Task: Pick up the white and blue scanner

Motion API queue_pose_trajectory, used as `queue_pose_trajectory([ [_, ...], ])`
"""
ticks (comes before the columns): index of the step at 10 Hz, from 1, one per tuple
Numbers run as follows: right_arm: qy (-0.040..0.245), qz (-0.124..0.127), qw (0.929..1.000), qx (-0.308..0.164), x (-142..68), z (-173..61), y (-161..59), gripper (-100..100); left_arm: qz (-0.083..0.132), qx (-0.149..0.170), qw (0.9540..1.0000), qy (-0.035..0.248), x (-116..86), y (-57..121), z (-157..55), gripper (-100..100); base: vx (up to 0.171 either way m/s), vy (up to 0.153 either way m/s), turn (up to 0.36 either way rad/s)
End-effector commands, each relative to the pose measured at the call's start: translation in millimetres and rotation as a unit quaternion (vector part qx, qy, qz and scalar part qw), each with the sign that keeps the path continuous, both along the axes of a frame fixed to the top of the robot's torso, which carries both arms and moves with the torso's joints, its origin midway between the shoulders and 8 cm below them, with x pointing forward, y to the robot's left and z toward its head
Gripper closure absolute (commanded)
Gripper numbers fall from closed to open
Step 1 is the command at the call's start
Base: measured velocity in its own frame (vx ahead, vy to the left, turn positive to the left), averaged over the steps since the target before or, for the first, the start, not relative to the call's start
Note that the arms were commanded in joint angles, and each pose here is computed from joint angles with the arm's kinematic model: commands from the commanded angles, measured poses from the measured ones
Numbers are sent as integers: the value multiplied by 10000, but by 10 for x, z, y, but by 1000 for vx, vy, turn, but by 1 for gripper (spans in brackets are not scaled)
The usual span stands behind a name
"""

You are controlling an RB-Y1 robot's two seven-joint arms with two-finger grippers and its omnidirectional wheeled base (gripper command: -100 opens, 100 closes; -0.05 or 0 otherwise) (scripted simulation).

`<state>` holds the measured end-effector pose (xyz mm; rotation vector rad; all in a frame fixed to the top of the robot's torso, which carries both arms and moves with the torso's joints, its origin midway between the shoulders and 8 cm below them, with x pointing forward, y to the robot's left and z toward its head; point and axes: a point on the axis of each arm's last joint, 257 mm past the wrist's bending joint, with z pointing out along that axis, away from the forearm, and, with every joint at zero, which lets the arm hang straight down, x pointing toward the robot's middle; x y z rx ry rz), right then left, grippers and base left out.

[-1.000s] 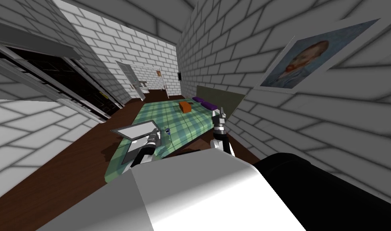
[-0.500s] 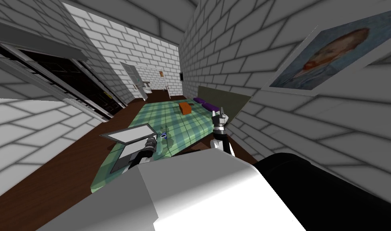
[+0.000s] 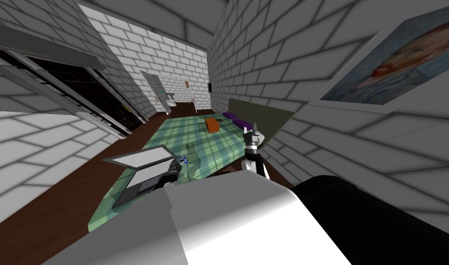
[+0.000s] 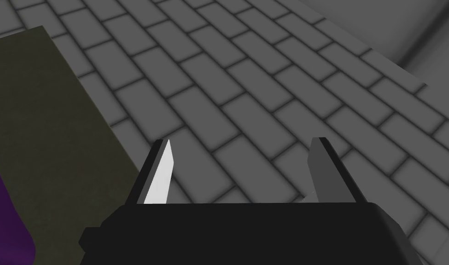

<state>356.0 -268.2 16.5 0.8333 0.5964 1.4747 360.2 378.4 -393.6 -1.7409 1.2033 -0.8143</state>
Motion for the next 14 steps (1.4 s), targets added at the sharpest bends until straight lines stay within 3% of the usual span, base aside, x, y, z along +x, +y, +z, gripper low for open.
queue_pose_trajectory([
  [1, 0, 0, 10000, 0, 0, 0, 0, 0, 0, 0, 10000, 0, 0, 0, 0, -100, 32, -30, 6],
  [2, 0, 0, 10000, 0, 0, 0, 0, 0, 10, -20, 10000, 10, -2, -7, -10, 0, 7, -7, 0],
  [3, 0, 0, 10000, -1, 0, 0, 0, 0, -2, -15, 10000, -8, 43, -20, -50, -100, 52, 11, 16],
  [5, 0, 0, 10000, -1, 0, 0, 0, 0, -3, -18, 10000, -3, 41, -21, -50, -100, 52, 21, 7],
  [6, 0, 0, 10000, -1, 0, 0, 0, 0, -3, -16, 10000, -9, 44, -21, -50, 100, 0, 0, 0],
  [10, 0, 0, 10000, -1, 0, 0, 0, 0, -3, -19, 10000, 2, 39, -22, -57, 100, 0, 0, 0],
  [11, 0, 0, 10000, -1, 0, 0, 0, 0, -3, -19, 10000, 1, 39, -22, -57, 0, 0, 0, 0],
  [12, 0, 0, 10000, -1, 0, 0, 0, 0, 7, -18, 10000, 6, 5, -9, -15, 100, -51, -12, -27],
  [13, -1, 0, 10000, 0, 0, 1, 0, 0, 2, -16, 10000, -5, 21, -13, -30, 100, -33, -7, -4],
  [14, 0, 0, 10000, 0, 0, 0, 0, 0, 3, -18, 10000, 1, 16, -12, -31, 0, 0, 0, 0],
])
